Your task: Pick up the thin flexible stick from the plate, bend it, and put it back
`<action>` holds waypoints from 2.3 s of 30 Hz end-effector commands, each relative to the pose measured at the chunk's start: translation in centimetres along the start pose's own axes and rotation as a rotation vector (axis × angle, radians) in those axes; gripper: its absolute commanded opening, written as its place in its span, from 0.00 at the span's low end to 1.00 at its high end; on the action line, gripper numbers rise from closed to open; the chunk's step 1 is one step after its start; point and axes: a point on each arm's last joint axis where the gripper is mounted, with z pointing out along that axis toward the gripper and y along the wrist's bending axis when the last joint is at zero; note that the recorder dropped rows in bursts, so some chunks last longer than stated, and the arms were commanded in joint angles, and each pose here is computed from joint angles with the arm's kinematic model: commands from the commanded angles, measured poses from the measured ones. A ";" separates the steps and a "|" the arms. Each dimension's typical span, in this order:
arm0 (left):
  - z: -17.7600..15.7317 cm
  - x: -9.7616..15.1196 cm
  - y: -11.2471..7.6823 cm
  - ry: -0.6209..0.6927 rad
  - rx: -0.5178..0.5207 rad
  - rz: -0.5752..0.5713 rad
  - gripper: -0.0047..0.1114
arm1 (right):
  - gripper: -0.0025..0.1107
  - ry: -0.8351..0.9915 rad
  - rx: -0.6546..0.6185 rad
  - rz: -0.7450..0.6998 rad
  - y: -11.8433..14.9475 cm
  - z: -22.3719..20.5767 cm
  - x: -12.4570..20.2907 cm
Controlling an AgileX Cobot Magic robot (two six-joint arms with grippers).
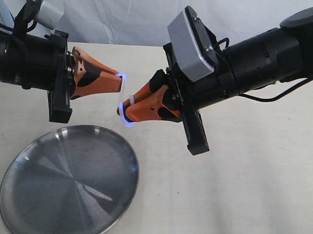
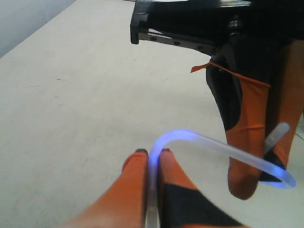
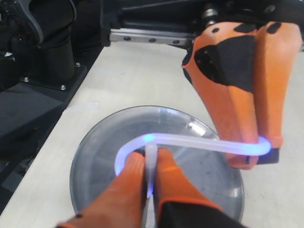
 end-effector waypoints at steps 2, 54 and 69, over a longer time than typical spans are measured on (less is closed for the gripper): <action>0.4 0.0 0.1 -0.017 0.022 -0.043 0.04 | 0.01 -0.035 -0.025 -0.052 0.9 -0.5 -1.3; 1.9 1.2 0.3 0.011 0.208 -0.507 0.04 | 0.01 0.018 -0.033 -0.081 1.0 -0.6 -1.0; 3.7 2.5 1.7 0.051 0.306 -0.682 0.04 | 0.01 0.040 -0.036 -0.091 1.0 -0.6 -0.8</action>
